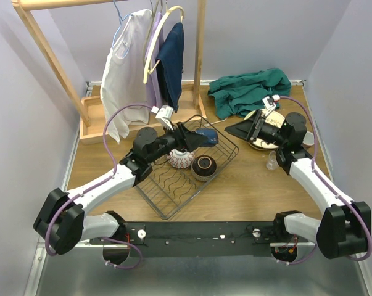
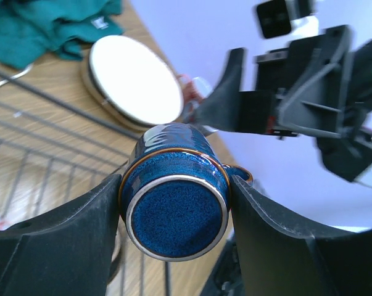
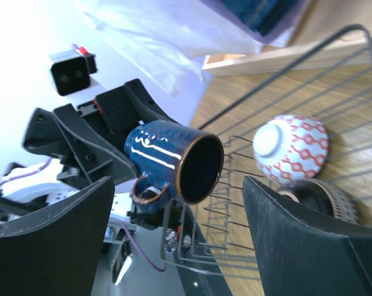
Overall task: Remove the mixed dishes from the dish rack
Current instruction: Place the cup at the center of the board.
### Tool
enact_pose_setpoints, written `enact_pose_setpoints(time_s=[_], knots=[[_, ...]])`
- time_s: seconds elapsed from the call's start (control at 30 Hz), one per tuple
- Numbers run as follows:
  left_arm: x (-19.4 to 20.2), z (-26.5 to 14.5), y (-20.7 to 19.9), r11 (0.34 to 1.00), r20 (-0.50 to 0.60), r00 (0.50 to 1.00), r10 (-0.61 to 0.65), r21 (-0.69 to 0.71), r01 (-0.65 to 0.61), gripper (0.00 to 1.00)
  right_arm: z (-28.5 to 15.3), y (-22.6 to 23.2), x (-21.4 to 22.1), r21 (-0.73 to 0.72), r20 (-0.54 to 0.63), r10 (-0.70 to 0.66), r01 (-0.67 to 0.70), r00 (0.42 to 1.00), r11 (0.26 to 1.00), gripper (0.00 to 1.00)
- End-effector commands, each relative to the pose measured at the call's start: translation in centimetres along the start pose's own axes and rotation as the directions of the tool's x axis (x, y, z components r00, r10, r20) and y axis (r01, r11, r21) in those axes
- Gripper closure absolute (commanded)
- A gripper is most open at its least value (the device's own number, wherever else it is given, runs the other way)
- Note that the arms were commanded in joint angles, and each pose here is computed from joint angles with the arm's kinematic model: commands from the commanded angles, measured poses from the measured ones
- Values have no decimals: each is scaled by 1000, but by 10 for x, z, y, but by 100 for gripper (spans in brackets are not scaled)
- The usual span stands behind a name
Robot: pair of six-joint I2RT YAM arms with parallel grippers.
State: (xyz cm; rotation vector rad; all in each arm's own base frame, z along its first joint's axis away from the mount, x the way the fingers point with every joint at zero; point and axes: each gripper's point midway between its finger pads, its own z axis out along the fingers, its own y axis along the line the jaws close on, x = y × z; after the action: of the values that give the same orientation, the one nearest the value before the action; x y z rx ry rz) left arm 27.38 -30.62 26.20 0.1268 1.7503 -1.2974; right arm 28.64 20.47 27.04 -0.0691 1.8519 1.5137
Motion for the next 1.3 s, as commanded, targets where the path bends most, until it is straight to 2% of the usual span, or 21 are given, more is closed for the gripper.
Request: enact_pose_setpoints(time_s=[0.0, 0.23, 0.57, 0.77, 0.97, 1.1, 1.17, 1.2, 1.23, 1.27], knots=[[-27, -4, -49, 973, 99, 995, 3, 230, -26, 80, 4, 23, 3, -120, -29, 10, -14, 1000, 993, 10], [-30, -5, -58, 956, 130, 991, 33, 286, -69, 79, 8, 27, 8, -152, -55, 38, -46, 998, 987, 17], [-24, 6, -63, 938, 113, 993, 35, 340, -72, 78, 14, 42, 8, -232, -85, 63, -81, 994, 969, 33], [-26, 10, -68, 926, 131, 990, 42, 367, -88, 76, 20, 42, 14, -248, -112, 74, -101, 991, 964, 51], [-24, 14, -69, 920, 142, 989, 49, 380, -100, 76, 22, 46, 14, -267, -127, 86, -117, 988, 957, 62], [-18, 18, -61, 928, 130, 991, 44, 362, -88, 76, 22, 50, 12, -290, -122, 86, -119, 989, 950, 78], [-14, 18, -54, 935, 124, 991, 42, 344, -83, 71, 23, 50, 11, -292, -125, 86, -119, 988, 949, 82], [-15, 18, -52, 939, 131, 990, 42, 333, -84, 67, 23, 50, 11, -290, -125, 85, -119, 988, 950, 89], [-12, 19, -47, 946, 124, 991, 50, 313, -87, 57, 23, 51, 10, -288, -125, 81, -115, 989, 951, 91], [-9, 19, -43, 951, 121, 991, 55, 297, -89, 53, 24, 52, 9, -290, -118, 63, -95, 991, 952, 94]])
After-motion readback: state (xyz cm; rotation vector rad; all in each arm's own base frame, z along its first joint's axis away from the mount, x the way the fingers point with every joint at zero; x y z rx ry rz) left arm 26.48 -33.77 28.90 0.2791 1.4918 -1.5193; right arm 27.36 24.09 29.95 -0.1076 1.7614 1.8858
